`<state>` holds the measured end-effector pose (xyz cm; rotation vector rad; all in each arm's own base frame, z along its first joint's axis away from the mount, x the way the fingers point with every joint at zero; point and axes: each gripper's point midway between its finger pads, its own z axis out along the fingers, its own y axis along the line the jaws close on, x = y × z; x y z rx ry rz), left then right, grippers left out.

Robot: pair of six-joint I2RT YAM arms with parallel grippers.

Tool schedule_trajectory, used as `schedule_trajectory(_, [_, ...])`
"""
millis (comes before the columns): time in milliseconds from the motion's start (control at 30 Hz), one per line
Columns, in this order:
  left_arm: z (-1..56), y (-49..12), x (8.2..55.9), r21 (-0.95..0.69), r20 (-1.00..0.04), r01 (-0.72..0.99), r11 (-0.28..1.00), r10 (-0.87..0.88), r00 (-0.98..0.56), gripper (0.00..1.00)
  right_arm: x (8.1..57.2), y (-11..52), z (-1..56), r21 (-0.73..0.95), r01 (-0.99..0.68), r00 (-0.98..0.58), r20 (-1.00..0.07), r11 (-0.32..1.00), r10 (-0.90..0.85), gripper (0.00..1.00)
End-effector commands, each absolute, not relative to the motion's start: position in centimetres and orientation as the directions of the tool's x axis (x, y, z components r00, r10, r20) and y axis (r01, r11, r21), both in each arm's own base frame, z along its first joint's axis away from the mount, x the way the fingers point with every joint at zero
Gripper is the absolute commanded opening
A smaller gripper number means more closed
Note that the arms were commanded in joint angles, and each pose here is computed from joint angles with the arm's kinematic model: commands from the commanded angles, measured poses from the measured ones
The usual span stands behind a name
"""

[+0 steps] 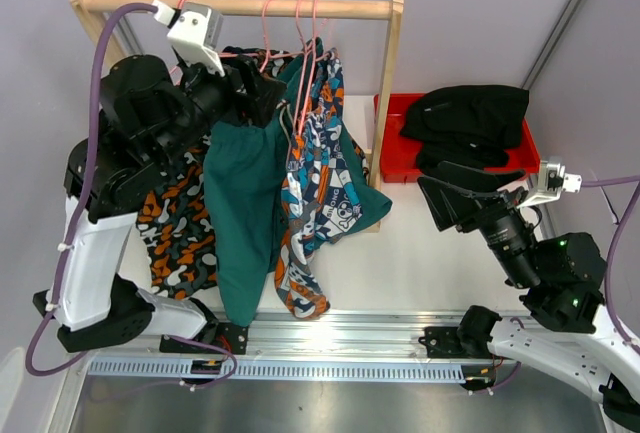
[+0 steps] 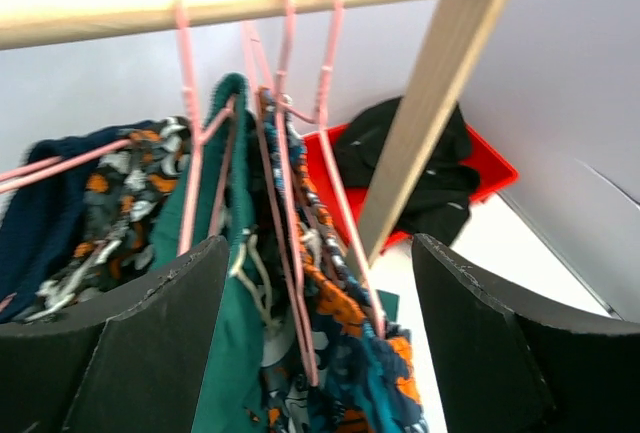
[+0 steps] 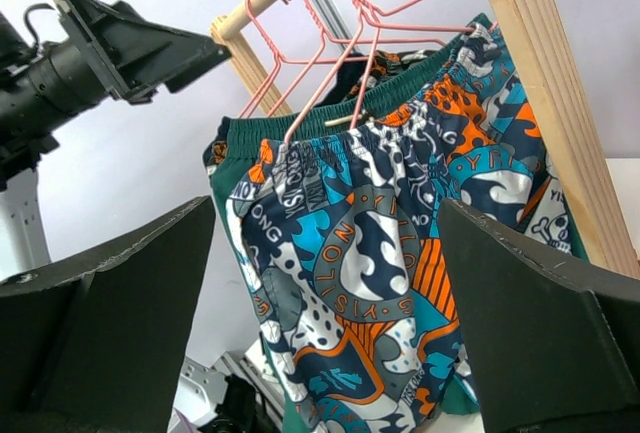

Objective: Remove the shorts from the hanger

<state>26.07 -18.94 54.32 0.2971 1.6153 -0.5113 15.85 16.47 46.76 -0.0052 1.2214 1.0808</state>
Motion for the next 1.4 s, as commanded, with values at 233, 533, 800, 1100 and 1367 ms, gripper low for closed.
schedule_trajectory(233, [51.9,-22.3,26.4,-0.165,-0.981,0.552,0.818,-0.077,-0.18,0.79,15.0,15.3,48.1,0.541,-0.674,-0.053,-0.715,0.503,0.697,1.0])
schedule_trajectory(533, [49.5,-23.9,27.7,-0.14,-0.976,0.546,0.826,-0.021,-0.219,0.78,15.0,14.6,47.8,0.546,-0.661,-0.042,-0.712,0.515,0.701,0.99])
schedule_trajectory(800, [47.9,-24.8,29.0,-0.131,-0.969,0.519,0.845,0.0,-0.246,0.76,15.1,14.1,46.8,0.546,-0.64,-0.043,-0.728,0.54,0.685,1.0])
schedule_trajectory(1100, [45.4,-25.9,31.3,-0.112,-0.959,0.47,0.875,0.028,-0.282,0.52,15.1,13.3,46.0,0.55,-0.622,-0.035,-0.73,0.557,0.682,1.0])
schedule_trajectory(1367, [45.4,-26.5,33.0,-0.077,-0.957,0.435,0.897,0.055,-0.284,0.0,15.1,12.8,45.2,0.554,-0.606,-0.029,-0.732,0.57,0.681,0.99])
